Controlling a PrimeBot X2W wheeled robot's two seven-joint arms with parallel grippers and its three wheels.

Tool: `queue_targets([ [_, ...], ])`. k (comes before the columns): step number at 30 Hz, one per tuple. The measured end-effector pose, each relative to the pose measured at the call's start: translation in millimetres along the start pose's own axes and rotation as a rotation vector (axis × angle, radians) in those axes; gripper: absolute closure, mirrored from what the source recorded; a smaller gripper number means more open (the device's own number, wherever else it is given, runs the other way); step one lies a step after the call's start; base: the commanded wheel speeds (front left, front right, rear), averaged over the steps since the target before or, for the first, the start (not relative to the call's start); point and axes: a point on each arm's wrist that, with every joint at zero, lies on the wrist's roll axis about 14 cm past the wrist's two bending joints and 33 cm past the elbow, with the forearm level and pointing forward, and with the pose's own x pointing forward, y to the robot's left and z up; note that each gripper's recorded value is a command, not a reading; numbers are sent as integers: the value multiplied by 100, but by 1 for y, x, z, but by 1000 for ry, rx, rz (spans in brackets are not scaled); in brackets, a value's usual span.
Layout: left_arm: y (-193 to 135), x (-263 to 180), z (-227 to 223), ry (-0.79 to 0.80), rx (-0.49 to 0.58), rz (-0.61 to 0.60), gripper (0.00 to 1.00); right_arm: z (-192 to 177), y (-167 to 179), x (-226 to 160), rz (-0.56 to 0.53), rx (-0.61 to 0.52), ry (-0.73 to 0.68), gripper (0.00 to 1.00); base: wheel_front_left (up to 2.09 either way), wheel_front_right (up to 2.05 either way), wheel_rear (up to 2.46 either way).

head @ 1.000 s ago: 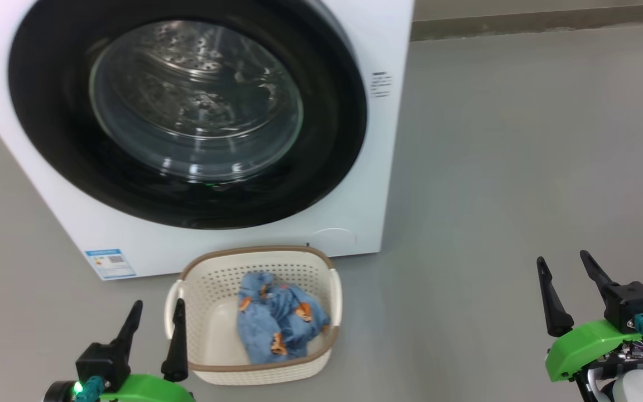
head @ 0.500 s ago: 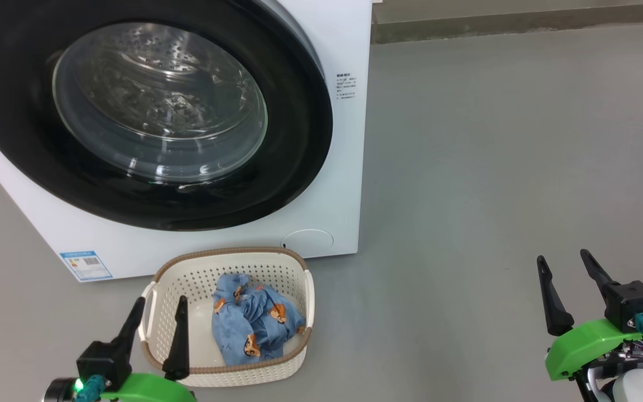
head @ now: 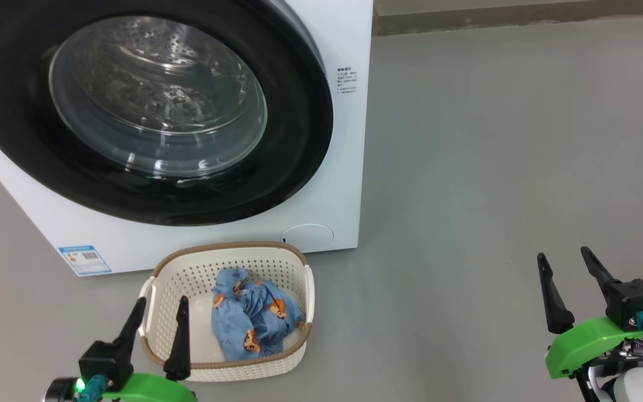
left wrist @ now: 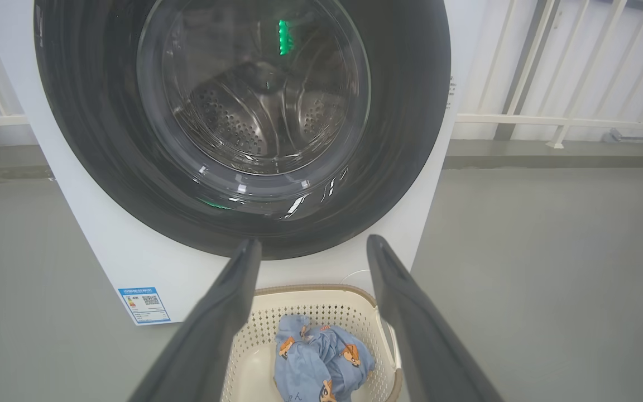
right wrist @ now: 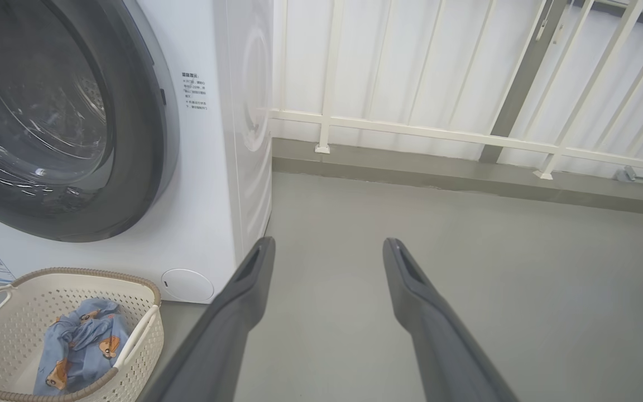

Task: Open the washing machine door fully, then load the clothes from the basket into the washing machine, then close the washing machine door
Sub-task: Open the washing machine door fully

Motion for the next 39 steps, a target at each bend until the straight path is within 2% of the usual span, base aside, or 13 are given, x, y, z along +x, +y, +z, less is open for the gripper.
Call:
queue_targets([
  [13,3,5,-14,39,1,10,0,-11,-3,10,-10,31,29,0,0,0,0],
  [17,1,17,-8,23,-2,5,0,-6,-3,26,-14,102,13,0,0,0,0],
  [21,2,27,-9,21,-3,5,0,-5,-1,44,-20,225,5,0,0,0,0],
  [23,2,32,-10,23,-5,1,0,-7,1,53,-23,298,7,4,0,0,0],
  [24,1,35,-11,25,-6,-2,0,-8,1,58,-25,334,7,24,0,0,0],
  [25,1,38,-11,26,-4,-3,0,-8,2,64,-25,374,9,51,0,0,0],
  [26,0,40,-12,26,-3,-5,0,-7,3,69,-23,405,4,60,0,0,0],
  [28,0,45,-13,26,1,-7,0,-5,6,81,-16,461,-2,100,0,0,0],
  [34,3,55,-22,42,5,-3,0,3,14,116,-2,665,-26,100,0,0,0],
  [39,6,64,-24,44,7,2,0,3,33,145,37,960,28,100,0,0,0],
])
